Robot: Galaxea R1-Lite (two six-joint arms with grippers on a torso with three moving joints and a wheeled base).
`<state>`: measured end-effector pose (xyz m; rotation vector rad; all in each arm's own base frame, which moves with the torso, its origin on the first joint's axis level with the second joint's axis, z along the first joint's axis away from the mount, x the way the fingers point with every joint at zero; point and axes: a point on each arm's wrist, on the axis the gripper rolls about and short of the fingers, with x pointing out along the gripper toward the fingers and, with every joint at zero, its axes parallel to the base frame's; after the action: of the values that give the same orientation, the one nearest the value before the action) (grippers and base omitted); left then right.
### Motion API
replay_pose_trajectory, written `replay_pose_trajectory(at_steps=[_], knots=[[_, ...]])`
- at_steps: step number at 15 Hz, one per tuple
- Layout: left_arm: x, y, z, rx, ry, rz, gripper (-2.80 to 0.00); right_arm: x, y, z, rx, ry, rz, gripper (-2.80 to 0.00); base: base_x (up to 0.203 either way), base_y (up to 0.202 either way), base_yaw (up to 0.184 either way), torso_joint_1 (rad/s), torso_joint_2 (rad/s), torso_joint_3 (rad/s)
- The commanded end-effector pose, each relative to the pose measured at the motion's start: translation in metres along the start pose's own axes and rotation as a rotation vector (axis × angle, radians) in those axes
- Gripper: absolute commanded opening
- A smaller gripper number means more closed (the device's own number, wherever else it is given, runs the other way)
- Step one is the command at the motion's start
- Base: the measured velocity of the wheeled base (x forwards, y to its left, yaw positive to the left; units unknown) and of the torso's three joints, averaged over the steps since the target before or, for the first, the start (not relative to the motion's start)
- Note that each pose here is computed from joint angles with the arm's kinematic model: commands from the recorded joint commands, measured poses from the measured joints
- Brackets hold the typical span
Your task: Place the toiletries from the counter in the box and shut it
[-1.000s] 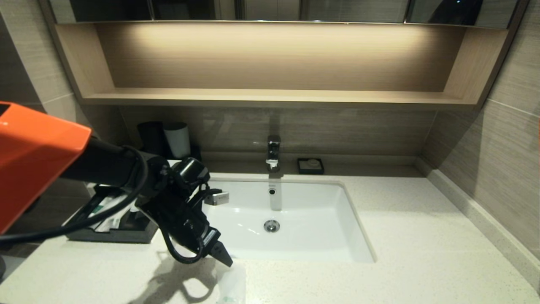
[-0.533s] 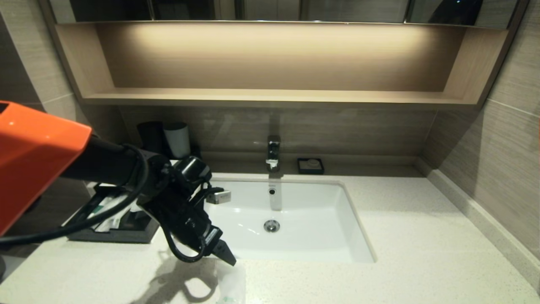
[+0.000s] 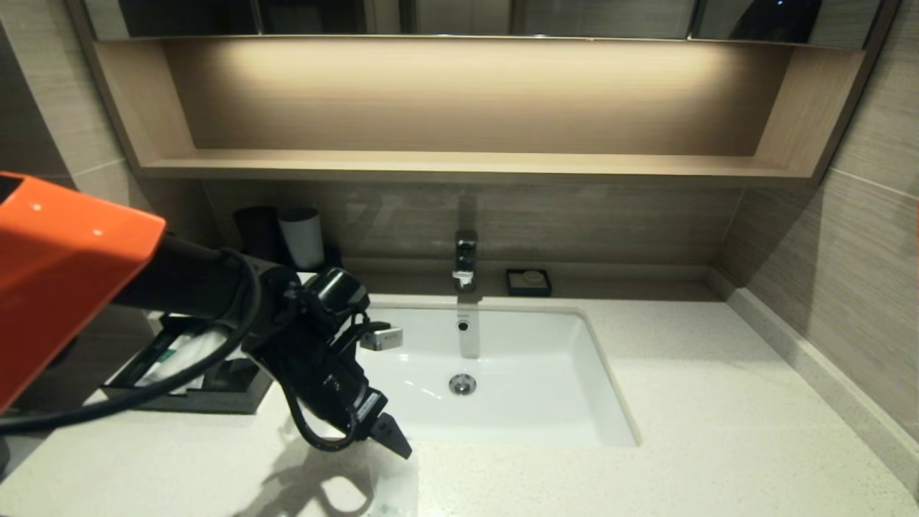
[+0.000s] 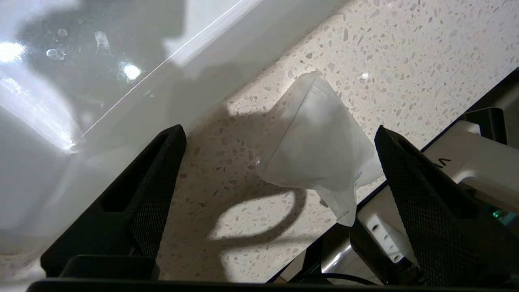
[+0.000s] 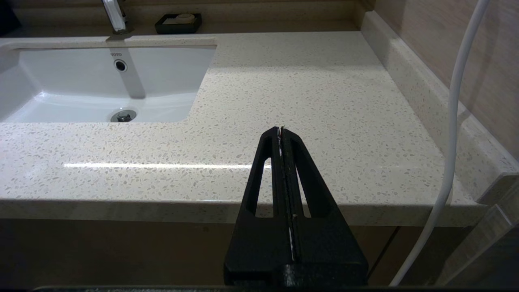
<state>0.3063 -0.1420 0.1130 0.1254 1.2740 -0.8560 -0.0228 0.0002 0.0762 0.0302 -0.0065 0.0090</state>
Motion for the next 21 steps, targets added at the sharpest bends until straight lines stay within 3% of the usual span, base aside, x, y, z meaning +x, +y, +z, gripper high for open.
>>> replay_pose_trajectory(at_steps=[1,10,11,21], knots=[[0.0006,-0.0031,0.0012,0.007,0.004,-0.006,0.00,0.0001,0.0000,0.0000,0.000,0.002,0.000,-2.80,0.000,0.000,0.000,0.000,0.00,0.000],[0.0065,-0.0058,0.0018,0.009,0.020,-0.012,0.00,0.0001,0.0000,0.0001,0.000,0.000,0.000,-2.80,0.000,0.000,0.000,0.000,0.00,0.000],[0.0067,-0.0057,0.0018,0.009,0.020,-0.012,-2.80,0.0001,0.0000,0.0001,0.000,0.000,0.000,-2.80,0.000,0.000,0.000,0.000,0.00,0.000],[-0.0018,-0.0106,0.0007,0.013,0.013,-0.009,-2.80,0.0001,0.0000,0.0001,0.000,0.001,0.000,-2.80,0.000,0.000,0.000,0.000,0.00,0.000]])
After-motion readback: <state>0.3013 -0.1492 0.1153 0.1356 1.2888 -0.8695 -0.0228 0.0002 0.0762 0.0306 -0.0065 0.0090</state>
